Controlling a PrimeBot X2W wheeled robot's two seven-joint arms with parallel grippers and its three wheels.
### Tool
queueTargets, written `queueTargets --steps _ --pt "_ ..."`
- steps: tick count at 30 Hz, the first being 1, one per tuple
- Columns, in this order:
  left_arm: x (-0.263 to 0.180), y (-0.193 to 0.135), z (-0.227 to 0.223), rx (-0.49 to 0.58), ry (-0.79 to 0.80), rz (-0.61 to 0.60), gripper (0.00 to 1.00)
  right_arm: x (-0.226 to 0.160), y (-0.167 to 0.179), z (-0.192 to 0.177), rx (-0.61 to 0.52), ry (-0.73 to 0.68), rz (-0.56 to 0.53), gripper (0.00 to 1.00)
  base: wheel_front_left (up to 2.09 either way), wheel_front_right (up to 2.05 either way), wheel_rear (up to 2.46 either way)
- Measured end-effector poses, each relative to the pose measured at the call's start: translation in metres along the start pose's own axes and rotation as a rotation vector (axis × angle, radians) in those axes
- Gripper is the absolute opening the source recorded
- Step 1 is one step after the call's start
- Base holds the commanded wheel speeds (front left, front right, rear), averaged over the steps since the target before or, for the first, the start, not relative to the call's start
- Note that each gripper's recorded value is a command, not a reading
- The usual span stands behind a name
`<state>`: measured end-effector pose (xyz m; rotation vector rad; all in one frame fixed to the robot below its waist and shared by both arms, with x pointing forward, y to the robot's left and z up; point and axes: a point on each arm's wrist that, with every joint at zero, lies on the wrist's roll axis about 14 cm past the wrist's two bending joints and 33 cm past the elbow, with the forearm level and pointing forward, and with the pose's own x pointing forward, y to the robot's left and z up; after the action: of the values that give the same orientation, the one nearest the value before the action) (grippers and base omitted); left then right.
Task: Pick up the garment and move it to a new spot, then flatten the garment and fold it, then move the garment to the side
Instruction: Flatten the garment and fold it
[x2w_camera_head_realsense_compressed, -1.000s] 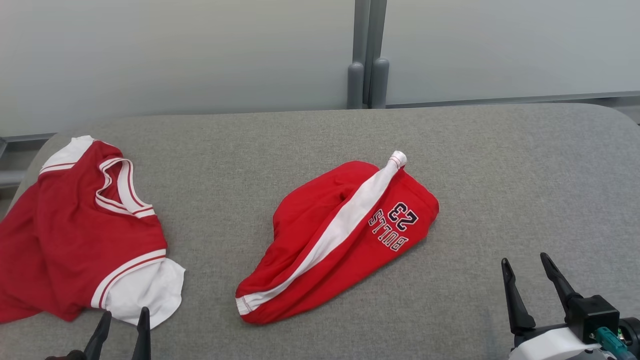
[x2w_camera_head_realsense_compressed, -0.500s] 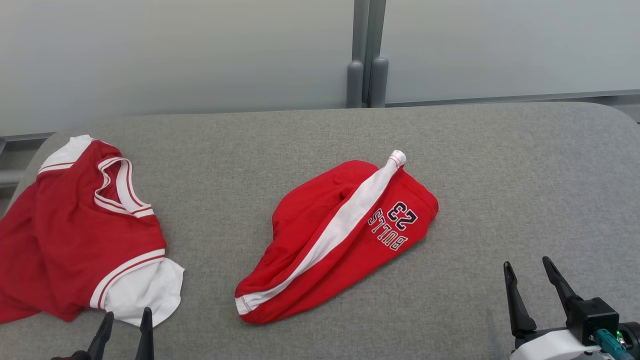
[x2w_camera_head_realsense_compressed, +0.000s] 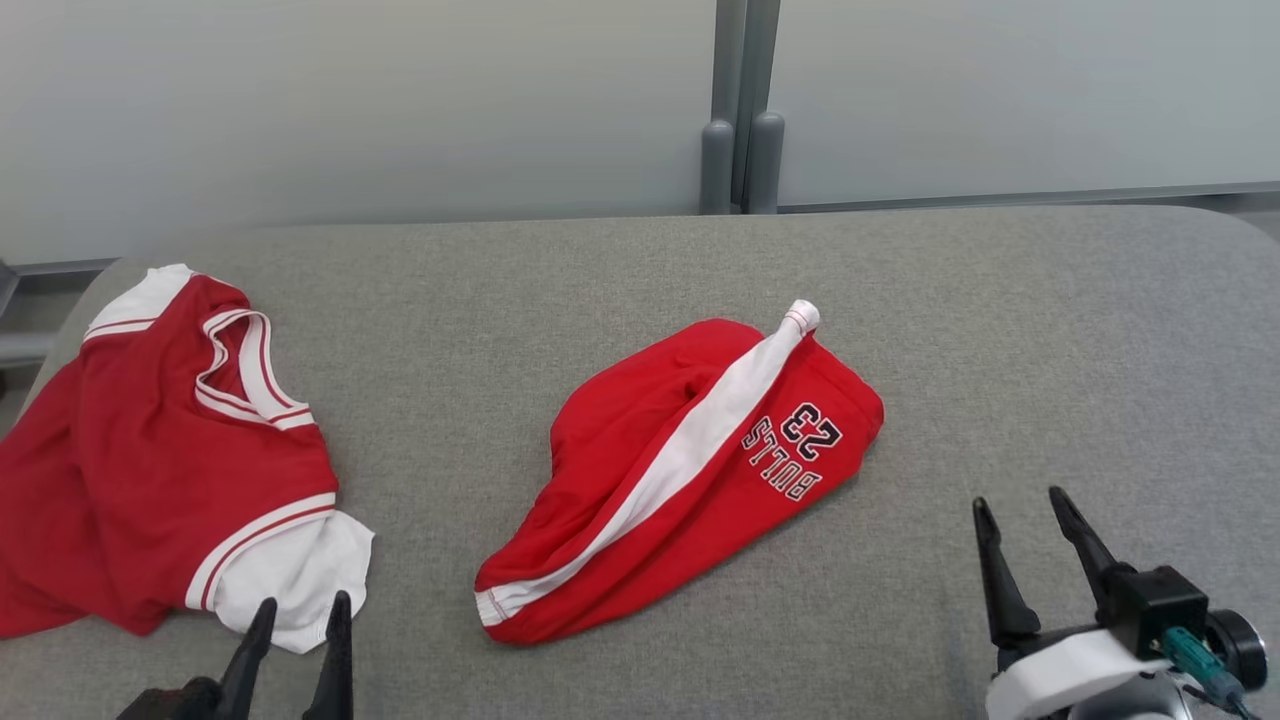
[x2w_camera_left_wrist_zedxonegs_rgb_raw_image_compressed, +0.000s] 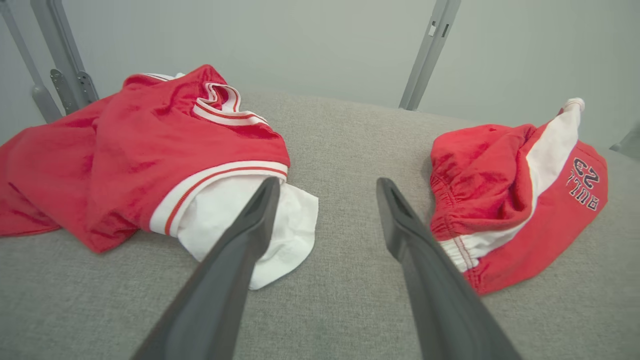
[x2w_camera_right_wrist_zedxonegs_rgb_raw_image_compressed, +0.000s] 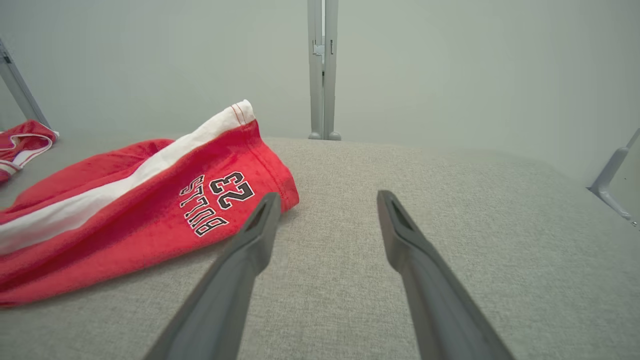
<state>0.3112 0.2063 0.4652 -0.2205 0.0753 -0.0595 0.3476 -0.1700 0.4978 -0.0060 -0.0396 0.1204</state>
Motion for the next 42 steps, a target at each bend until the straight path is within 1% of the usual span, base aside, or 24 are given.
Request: queueTargets --steps 1,4,6,8,12,16,18,20,25,28,31,36,42 --pt "0.001 -0.003 -0.002 -0.022 0.005 -0.002 1.00 0.005 0.004 0.002 0.022 -0.009 0.010 1.00 0.00 0.00 0.00" --pt "0.012 -0.013 -0.006 -0.120 0.046 -0.004 1.00 0.022 0.019 -0.003 0.033 0.012 0.095 1.00 0.00 0.00 0.00" --pt "0.025 -0.027 -0.006 -0.192 0.090 -0.031 1.00 0.041 0.028 -0.006 0.010 0.060 0.171 1.00 0.00 0.00 0.00" --pt "0.035 -0.043 -0.010 -0.267 0.152 -0.062 1.00 0.065 0.035 -0.002 -0.004 0.108 0.236 1.00 0.00 0.00 0.00" --pt "0.039 -0.063 -0.024 -0.319 0.312 -0.102 1.00 0.105 0.047 0.012 -0.055 0.205 0.356 1.00 0.00 0.00 0.00" --pt "0.041 -0.072 -0.018 -0.342 0.370 -0.122 1.00 0.131 0.055 0.023 -0.113 0.310 0.447 1.00 0.00 0.00 0.00" --pt "0.039 -0.075 -0.015 -0.351 0.402 -0.133 1.00 0.137 0.056 0.020 -0.148 0.384 0.482 1.00 0.00 0.00 0.00" --pt "0.035 -0.077 -0.014 -0.387 0.434 -0.135 1.00 0.141 0.056 0.014 -0.217 0.450 0.517 1.00 0.00 0.00 0.00" --pt "0.028 -0.080 -0.020 -0.456 0.514 -0.125 1.00 0.157 0.070 0.012 -0.279 0.492 0.587 1.00 0.00 0.00 0.00" --pt "0.029 -0.085 -0.025 -0.483 0.548 -0.122 1.00 0.162 0.072 -0.002 -0.296 0.552 0.609 1.00 0.00 0.00 0.00" --pt "0.031 -0.090 -0.028 -0.519 0.571 -0.115 1.00 0.166 0.079 -0.012 -0.299 0.579 0.637 1.00 0.00 0.00 0.00" --pt "0.034 -0.085 -0.038 -0.524 0.605 -0.086 1.00 0.168 0.092 -0.027 -0.295 0.602 0.683 1.00 0.00 0.00 0.00" --pt "0.031 -0.080 -0.059 -0.509 0.681 -0.059 1.00 0.169 0.101 -0.033 -0.288 0.605 0.713 1.00 0.00 0.00 0.00"
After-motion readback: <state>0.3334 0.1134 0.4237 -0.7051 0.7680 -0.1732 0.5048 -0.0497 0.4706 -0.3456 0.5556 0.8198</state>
